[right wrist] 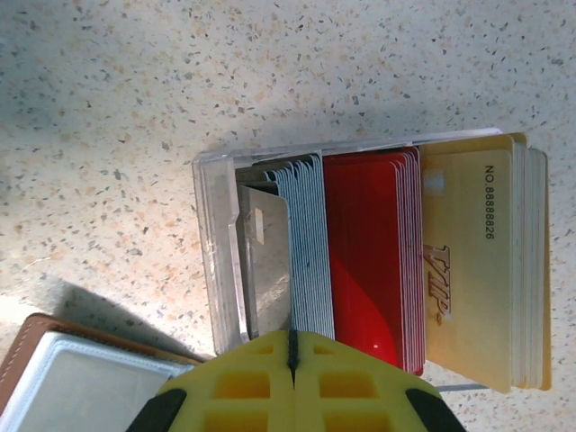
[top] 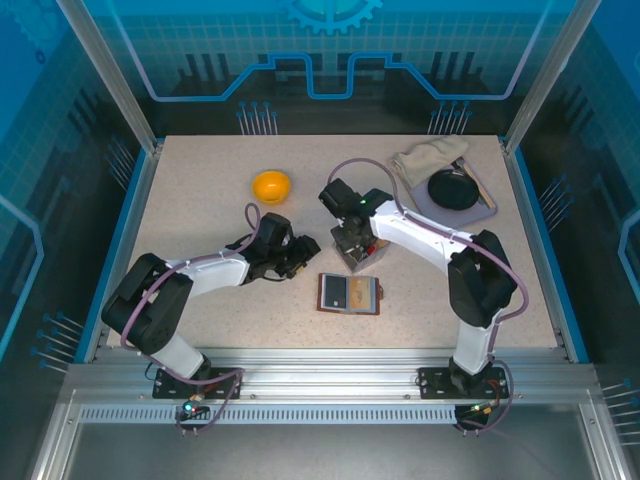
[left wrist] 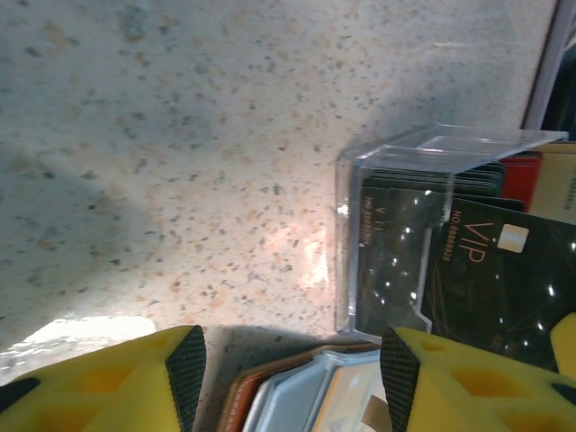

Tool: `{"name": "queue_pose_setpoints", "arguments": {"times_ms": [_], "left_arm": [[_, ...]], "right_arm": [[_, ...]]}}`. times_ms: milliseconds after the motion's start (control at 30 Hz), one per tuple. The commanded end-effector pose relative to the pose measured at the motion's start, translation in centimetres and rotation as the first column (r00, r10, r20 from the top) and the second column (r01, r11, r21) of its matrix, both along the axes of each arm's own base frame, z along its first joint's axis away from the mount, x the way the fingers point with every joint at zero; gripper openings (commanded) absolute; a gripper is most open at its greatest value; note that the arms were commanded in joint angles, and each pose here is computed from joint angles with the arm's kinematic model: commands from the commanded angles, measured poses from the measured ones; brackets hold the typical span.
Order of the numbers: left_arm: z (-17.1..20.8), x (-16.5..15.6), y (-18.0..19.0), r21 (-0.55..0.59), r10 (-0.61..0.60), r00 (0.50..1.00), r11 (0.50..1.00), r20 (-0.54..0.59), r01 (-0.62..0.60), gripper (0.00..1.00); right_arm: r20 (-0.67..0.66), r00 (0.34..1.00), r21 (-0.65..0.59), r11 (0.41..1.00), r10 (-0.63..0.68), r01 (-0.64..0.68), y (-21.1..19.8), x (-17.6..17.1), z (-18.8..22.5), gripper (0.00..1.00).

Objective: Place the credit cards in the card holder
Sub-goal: Pick up the credit card from the storage box.

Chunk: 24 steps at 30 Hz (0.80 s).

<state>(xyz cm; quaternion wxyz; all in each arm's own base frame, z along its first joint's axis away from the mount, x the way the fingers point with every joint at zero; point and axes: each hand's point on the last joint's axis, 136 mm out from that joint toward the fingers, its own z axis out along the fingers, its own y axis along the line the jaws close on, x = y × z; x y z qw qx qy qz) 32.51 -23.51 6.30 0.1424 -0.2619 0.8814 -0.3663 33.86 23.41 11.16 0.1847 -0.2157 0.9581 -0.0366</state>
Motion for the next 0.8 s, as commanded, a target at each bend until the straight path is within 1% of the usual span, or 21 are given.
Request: {"name": "queue_pose_setpoints", "arguments": {"times_ms": [0,200,333,433,567,767], "left_arm": [[2.5,0.5,-1.0,-0.082,-0.035,0.995,0.996,0.088,0.042,0.58],[4.2,1.3,-1.8,-0.158,-0.044,0.986,0.985,0.159,0.070,0.63],[5.6,2.4,-2.5,-0.249,-0.039,0.977,0.964,0.212,0.092,0.65],[6.8,3.0,-3.3,-0.306,-0.054,0.966,0.943,0.253,0.132,0.68],[7.5,3.8,-4.4,-0.369,-0.076,0.958,0.912,0.277,0.179,0.69],[9.9,4.4,-5.6,-0.435,-0.087,0.936,0.868,0.342,0.239,0.71]], "right_arm": [[-0.001,1.000,0.148,0.989,-0.019,0.019,0.5,-0.3,2.5,0.00],[-0.026,0.998,0.270,0.961,-0.055,0.060,0.0,-0.6,3.7,0.00],[-0.053,0.996,0.385,0.919,-0.076,0.090,-0.2,-0.8,4.7,0.00],[-0.085,0.992,0.492,0.862,-0.094,0.124,-0.3,-0.9,5.8,0.00],[-0.117,0.988,0.623,0.768,-0.100,0.152,-0.4,-1.0,7.8,0.00],[-0.150,0.984,0.746,0.642,-0.098,0.178,-0.9,-0.8,10.3,0.00]]}}
